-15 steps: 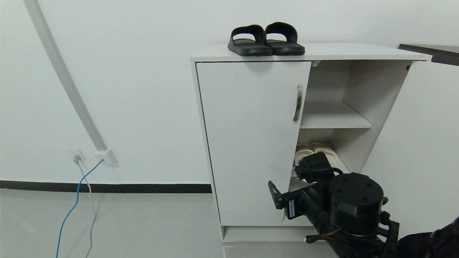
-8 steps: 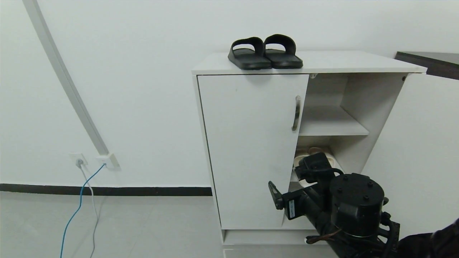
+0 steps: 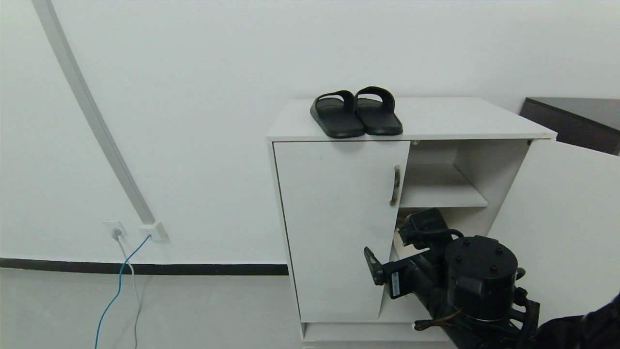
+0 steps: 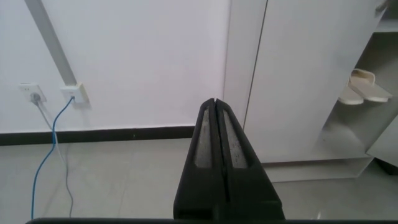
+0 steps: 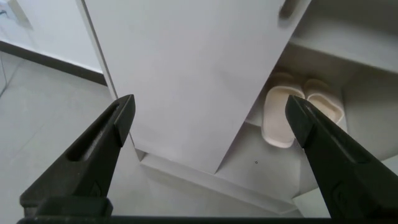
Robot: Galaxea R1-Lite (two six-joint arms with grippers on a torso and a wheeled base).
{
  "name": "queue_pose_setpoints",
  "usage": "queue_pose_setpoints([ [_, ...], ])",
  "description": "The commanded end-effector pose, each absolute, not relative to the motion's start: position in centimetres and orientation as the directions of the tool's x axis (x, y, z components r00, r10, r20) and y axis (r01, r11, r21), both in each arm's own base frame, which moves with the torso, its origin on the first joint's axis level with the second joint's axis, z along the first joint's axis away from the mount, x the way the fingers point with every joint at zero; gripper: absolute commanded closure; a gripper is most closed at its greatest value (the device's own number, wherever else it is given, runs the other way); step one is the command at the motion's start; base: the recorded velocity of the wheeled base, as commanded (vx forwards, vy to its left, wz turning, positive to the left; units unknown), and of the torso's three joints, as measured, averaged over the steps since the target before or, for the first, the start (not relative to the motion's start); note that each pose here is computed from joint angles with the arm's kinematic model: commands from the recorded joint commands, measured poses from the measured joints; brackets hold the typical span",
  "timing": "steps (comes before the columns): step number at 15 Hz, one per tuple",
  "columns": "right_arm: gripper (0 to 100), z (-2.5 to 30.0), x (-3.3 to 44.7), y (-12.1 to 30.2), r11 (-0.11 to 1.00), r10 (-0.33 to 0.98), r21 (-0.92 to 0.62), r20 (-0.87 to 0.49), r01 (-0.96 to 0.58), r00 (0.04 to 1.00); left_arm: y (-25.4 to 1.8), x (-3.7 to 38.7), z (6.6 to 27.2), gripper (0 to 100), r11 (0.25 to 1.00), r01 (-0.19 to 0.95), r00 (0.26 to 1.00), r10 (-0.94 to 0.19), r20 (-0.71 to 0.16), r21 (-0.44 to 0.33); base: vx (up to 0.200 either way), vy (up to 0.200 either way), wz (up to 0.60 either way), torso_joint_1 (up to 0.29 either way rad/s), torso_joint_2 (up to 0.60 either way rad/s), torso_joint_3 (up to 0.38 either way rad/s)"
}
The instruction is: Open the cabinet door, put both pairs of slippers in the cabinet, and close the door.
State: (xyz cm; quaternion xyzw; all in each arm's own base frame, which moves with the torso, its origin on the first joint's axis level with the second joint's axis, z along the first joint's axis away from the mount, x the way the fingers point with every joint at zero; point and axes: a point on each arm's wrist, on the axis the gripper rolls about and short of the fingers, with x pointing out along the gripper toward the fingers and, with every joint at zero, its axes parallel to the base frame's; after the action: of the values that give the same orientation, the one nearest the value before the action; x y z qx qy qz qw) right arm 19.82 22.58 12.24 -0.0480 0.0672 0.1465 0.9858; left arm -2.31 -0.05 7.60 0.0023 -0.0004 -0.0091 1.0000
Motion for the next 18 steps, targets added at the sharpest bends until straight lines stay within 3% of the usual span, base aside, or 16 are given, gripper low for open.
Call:
queue_pose_setpoints([
  [1, 0, 12.15, 19.79, 22.63, 0.952, 0.284, -0.077, -0.149, -0.298, 0.947, -0.05, -2.3, 7.6, 100, 1.0, 0.018, 1.0, -0.018, 0.0, 0.005, 0.0, 0.0, 0.0, 0.139, -0.47, -0.315],
  [18, 0, 12.0, 19.6, 22.64, 0.948, 0.295, -0.077, -0.155, -0.309, 0.943, -0.05, -2.3, 7.6, 100, 1.0, 0.018, 1.0, -0.018, 0.0, 0.006, 0.0, 0.0, 0.0, 0.204, -0.52, -0.321],
])
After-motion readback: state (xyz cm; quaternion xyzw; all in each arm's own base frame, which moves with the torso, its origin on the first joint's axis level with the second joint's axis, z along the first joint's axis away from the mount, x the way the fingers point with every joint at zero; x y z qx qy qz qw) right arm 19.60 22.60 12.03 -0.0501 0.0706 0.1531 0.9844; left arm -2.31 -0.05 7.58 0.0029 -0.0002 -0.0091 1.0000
